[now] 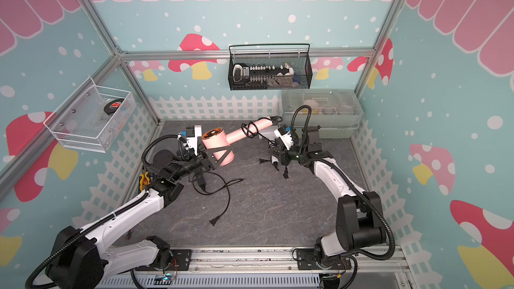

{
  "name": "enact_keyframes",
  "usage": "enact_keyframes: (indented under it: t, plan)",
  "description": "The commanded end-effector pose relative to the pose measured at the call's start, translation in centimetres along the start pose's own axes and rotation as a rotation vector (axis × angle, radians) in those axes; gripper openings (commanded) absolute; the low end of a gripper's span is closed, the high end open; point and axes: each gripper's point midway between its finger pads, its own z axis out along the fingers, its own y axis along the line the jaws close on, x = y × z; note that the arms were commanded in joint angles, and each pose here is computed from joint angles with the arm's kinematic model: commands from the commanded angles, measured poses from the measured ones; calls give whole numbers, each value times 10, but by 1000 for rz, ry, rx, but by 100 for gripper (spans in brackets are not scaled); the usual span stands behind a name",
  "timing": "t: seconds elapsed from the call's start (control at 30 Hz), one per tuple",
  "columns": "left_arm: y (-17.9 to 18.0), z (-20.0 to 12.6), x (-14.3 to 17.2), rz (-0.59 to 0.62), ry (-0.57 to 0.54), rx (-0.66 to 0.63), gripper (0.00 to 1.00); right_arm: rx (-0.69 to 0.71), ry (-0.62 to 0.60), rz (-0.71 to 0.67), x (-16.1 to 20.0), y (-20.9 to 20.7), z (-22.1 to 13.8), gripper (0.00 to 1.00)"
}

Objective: Wrap the cord around the hair dryer
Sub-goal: Wrap the power cord around the hair dryer.

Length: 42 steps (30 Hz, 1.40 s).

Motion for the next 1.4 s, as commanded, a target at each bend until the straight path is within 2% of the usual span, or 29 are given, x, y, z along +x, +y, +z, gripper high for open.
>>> enact_keyframes:
  t: [0.0,0.3,0.47,0.57,0.83,1.03,1.37]
  plan:
    - [-12,3,-48,103,-145,0,0,36,16,-61,-5,16,4,0]
    - [17,-3,-35,144,-99,-161,0,61,107,-120,0,45,16,0]
    - [26,-3,-31,158,-58,-214,0,63,106,-125,-5,50,17,0]
    - [33,-7,-27,166,-55,-255,0,55,148,-140,-3,57,20,0]
    - [52,-4,-12,175,28,-316,0,89,260,-190,2,71,14,0]
    - [62,-3,-12,169,12,-355,0,102,326,-240,2,86,10,0]
    - [91,-8,3,172,85,-482,0,95,433,-372,-7,126,-1,0]
